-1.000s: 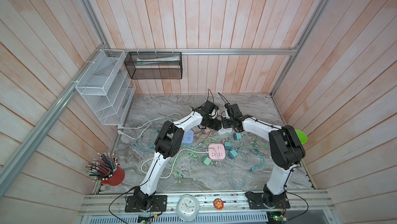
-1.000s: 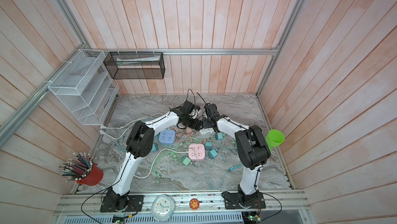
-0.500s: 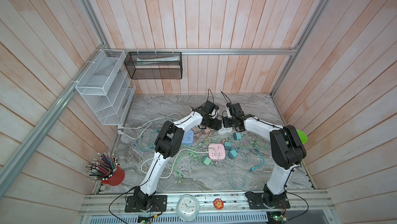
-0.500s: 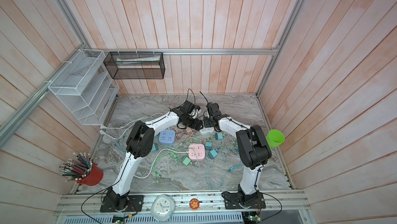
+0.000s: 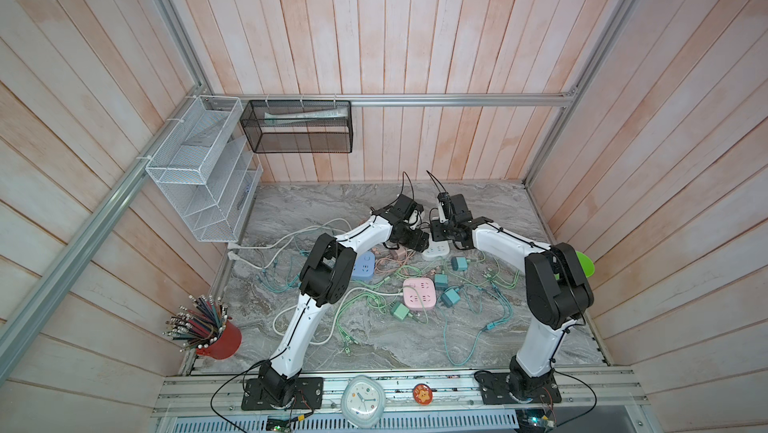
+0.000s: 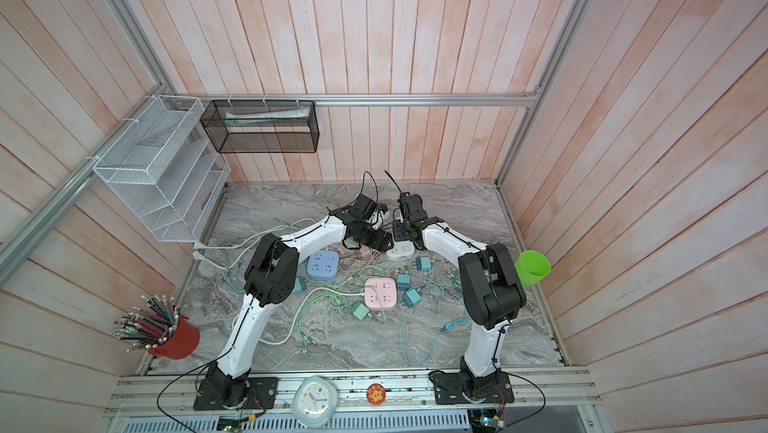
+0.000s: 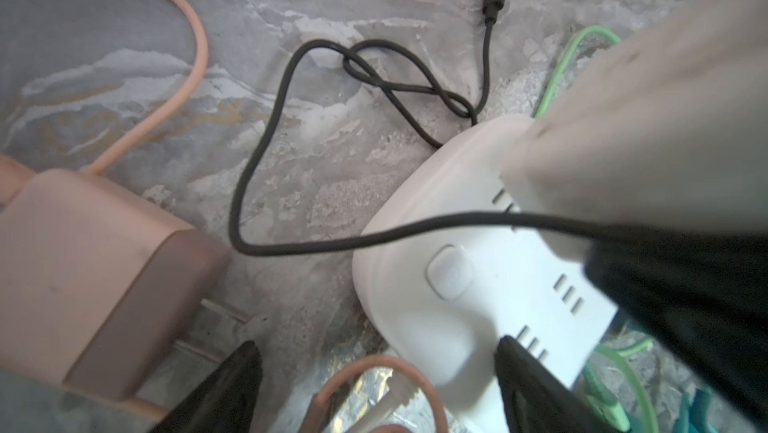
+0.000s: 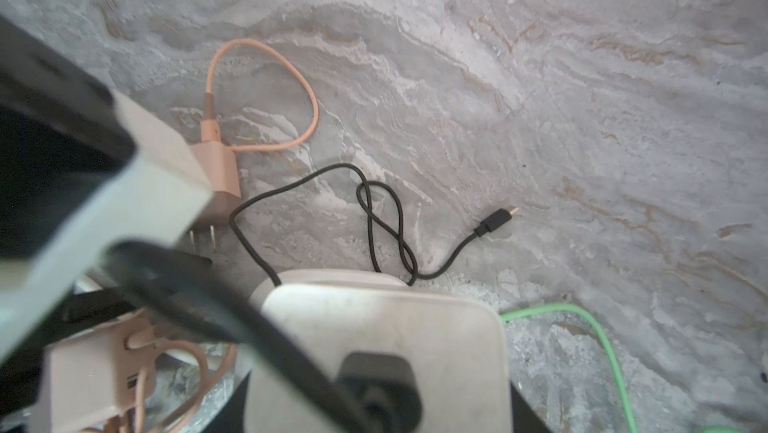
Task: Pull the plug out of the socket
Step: 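Pull the white charger out with the right gripper and set it down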
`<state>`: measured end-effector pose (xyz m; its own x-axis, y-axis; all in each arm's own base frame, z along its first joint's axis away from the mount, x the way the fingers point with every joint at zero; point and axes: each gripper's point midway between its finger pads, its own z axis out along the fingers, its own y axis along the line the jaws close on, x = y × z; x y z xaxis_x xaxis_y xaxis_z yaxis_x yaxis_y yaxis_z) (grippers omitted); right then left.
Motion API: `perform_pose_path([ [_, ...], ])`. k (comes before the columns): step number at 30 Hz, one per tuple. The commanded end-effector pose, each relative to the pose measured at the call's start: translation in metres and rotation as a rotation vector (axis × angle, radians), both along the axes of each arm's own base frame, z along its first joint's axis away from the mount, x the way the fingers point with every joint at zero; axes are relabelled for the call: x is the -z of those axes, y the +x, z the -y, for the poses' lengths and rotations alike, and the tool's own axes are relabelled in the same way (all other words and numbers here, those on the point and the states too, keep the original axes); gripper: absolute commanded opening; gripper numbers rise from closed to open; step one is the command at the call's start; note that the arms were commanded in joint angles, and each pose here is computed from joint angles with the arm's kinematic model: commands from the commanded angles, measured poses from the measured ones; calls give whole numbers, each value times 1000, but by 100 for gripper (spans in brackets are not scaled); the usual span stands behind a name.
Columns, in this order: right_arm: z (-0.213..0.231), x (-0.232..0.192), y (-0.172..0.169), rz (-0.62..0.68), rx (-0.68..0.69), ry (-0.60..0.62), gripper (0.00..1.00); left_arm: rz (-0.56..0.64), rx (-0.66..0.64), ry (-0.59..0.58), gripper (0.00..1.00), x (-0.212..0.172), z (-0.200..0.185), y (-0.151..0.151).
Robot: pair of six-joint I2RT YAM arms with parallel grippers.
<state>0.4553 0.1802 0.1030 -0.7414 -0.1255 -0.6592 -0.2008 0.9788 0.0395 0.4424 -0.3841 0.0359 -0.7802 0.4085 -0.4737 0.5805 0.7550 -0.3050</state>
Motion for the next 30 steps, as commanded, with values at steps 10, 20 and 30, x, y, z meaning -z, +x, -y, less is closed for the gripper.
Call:
perform_pose_path([
  [10, 22, -12, -2, 7, 42, 57, 17, -167, -17, 330, 89, 104, -62, -42],
  [20, 66, 21, -18, -201, 113, 261, 20, -144, -13, 326, 89, 99, -60, -37],
  [30, 72, 50, -39, -405, 104, 330, 20, -144, -11, 325, 89, 99, -60, -37],
])
